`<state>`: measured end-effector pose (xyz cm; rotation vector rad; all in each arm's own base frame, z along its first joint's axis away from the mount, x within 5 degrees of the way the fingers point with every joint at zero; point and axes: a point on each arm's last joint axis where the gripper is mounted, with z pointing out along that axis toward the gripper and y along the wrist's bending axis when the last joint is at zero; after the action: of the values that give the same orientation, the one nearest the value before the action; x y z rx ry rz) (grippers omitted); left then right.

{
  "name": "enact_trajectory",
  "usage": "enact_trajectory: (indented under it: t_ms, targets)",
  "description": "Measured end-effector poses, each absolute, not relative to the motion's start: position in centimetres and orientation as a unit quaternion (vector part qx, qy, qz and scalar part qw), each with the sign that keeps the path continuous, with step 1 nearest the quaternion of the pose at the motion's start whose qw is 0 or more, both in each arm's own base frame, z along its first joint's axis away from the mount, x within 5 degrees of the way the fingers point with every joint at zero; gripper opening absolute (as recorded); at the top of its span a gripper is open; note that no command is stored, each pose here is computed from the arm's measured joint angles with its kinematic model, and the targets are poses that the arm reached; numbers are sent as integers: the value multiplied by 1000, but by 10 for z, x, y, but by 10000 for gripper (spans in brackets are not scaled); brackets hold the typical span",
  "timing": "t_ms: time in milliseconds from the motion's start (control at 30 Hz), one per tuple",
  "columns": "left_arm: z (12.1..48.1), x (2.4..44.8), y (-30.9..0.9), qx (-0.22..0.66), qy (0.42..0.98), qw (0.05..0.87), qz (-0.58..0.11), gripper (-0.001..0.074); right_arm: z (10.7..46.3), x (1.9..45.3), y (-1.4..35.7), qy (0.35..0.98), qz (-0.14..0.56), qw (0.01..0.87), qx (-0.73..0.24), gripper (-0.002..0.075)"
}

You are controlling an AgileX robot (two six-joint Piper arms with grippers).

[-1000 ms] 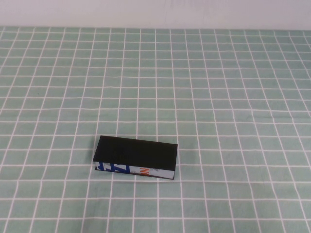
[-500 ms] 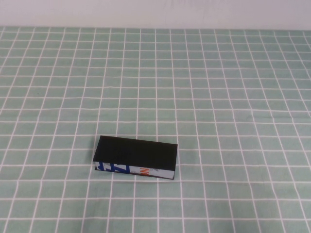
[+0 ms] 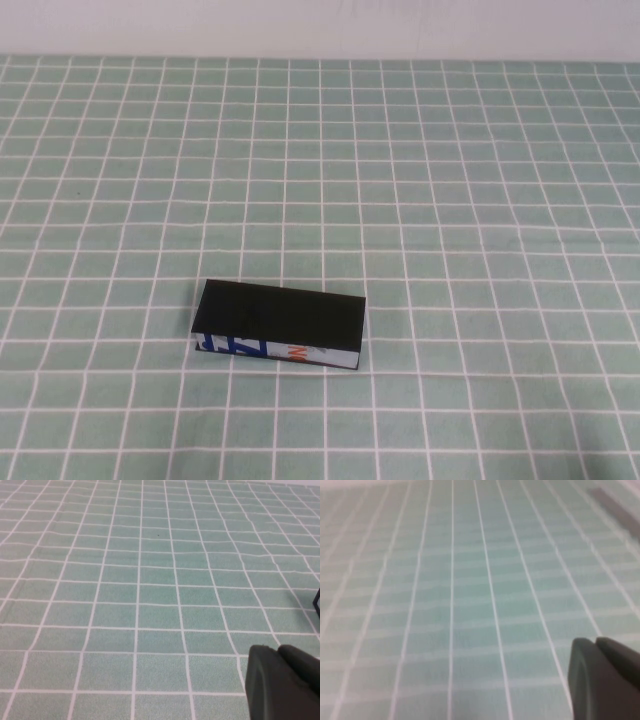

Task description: Return glasses to glasses case

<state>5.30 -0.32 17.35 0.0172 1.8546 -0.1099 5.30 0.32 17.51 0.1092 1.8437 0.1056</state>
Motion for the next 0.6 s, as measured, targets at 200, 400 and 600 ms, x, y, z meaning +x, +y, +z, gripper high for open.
enact_trajectory:
  t_ms: [200,400,600]
  targets:
    - [174,53,-3,7,800,599,-47,-1,173,53,3,802,25,596,22,-13]
    - [174,53,-3,7,800,599,-47,-1,173,52,3,803,26,595,21,-13]
    - [174,53,-3,7,800,599,-47,-1,173,52,3,803,25,595,20,-13]
